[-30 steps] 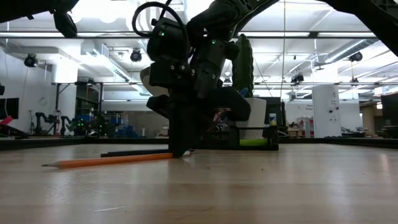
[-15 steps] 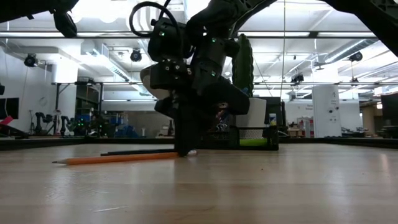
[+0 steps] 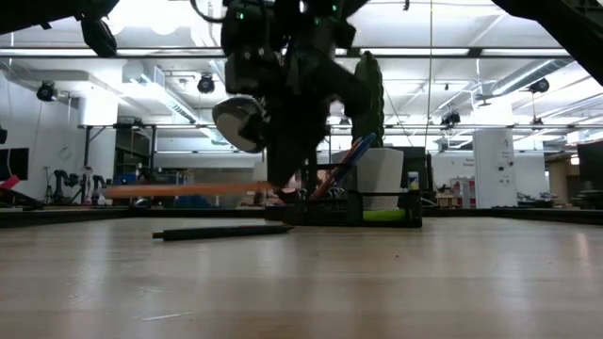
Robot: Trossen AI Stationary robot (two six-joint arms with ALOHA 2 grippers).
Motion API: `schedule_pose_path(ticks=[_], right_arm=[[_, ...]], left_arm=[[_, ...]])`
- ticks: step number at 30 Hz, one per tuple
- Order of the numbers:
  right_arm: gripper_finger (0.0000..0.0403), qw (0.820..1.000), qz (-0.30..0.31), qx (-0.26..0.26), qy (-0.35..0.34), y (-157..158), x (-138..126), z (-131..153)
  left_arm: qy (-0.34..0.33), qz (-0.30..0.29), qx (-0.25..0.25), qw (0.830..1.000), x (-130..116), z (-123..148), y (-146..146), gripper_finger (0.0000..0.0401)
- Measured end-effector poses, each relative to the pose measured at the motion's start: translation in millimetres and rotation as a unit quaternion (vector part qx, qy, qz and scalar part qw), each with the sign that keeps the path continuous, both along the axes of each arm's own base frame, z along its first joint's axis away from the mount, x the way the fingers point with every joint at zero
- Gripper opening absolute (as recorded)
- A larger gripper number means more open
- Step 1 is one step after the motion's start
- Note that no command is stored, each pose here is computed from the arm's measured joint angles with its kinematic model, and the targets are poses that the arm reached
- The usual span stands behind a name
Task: Pick and place office supplies into organizer
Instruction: Put the orange pencil into the black desk organizer
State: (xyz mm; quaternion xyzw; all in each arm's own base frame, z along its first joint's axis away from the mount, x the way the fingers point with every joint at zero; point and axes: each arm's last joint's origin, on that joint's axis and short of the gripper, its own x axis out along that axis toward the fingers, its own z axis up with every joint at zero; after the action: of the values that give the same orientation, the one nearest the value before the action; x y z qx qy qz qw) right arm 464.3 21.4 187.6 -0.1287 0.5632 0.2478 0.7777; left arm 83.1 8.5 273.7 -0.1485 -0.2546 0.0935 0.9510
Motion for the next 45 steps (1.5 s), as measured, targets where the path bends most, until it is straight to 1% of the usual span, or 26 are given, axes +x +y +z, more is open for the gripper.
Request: schedule_pose_path(ticks=[3, 10, 16, 19, 26, 30, 34, 36, 40, 45], right_arm=[[0.0009, 1.000, -0.002, -0.012, 0.007, 0, 0, 19], [0.0009, 0.999, -0.010, -0.050, 0.000, -4, -2, 64], [0.0009, 0.993, -0.031, -0.116, 0.001, -13, -10, 97], [0.0009, 0.990, -0.043, -0.136, 0.005, -21, -15, 108], [0.0008, 0.976, -0.054, -0.212, 0.017, -37, -32, 128], [0.0008, 0.968, -0.071, -0.239, 0.012, -47, -41, 141], [0.0008, 0.954, -0.072, -0.288, 0.038, -60, -49, 144], [0.0008, 0.949, -0.071, -0.304, 0.051, -66, -52, 144], [0.0008, 0.942, -0.079, -0.321, 0.053, -77, -54, 146], [0.0008, 0.926, -0.099, -0.359, 0.061, -92, -56, 148]], left_arm=[[0.000, 0.000, 0.000, 1.000, 0, 0, 0, 0.0000], [0.000, 0.000, 0.000, 1.000, 0, 0, 0, 0.0000], [0.000, 0.000, 0.000, 1.000, 0, 0, 0, 0.0000], [-0.001, 0.000, 0.000, 1.000, 0, 0, 0, 0.0000], [-0.004, 0.000, 0.000, 1.000, 0, 1, 0, 0.0000], [-0.004, 0.000, 0.000, 1.000, 0, 1, 0, 0.0000], [-0.004, 0.000, 0.000, 1.000, 0, 1, 0, 0.0000], [-0.004, 0.000, 0.000, 1.000, 0, 1, 0, 0.0000], [-0.004, 0.000, 0.000, 1.000, 0, 1, 0, 0.0000], [-0.004, 0.000, 0.000, 1.000, 0, 1, 0, 0.0000]])
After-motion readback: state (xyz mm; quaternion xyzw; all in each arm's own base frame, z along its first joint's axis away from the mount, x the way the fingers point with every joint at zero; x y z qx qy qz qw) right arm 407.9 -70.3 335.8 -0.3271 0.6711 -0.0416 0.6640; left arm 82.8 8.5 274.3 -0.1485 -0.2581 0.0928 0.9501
